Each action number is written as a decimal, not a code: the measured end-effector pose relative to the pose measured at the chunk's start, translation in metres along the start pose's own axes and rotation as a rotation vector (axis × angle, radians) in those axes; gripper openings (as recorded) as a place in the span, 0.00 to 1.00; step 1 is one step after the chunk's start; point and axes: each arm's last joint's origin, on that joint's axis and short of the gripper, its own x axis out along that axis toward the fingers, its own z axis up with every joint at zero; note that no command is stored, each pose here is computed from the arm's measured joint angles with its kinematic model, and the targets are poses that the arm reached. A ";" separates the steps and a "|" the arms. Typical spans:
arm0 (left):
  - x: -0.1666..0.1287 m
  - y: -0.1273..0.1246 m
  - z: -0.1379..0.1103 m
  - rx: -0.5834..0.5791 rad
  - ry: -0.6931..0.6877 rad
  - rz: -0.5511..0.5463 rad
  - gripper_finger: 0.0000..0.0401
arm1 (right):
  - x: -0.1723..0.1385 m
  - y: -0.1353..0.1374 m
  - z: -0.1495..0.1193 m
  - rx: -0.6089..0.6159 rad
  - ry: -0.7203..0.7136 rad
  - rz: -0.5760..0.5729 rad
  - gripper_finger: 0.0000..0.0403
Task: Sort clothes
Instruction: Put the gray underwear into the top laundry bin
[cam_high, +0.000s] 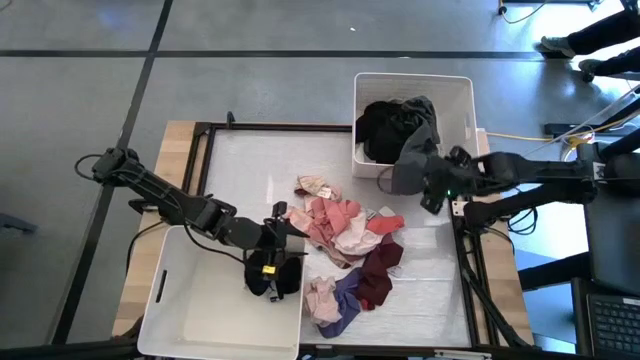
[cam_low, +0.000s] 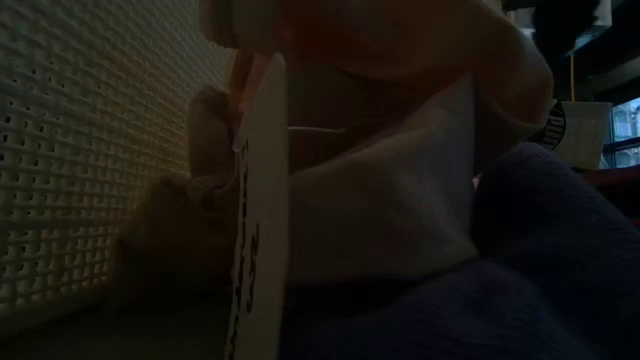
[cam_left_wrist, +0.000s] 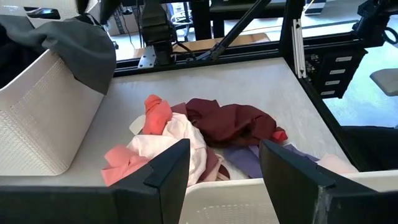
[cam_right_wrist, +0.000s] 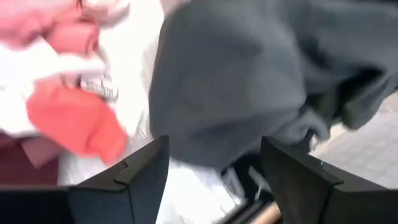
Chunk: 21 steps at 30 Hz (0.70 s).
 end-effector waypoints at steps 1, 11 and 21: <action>0.000 0.000 0.000 0.000 0.000 0.000 0.45 | 0.000 0.002 -0.004 -0.013 0.017 -0.003 0.63; 0.000 0.000 -0.001 0.002 0.008 0.000 0.45 | 0.015 0.027 -0.034 -0.187 0.012 -0.067 0.63; 0.000 0.000 -0.003 0.010 0.029 0.002 0.45 | 0.051 0.041 -0.053 -0.283 -0.193 -0.297 0.63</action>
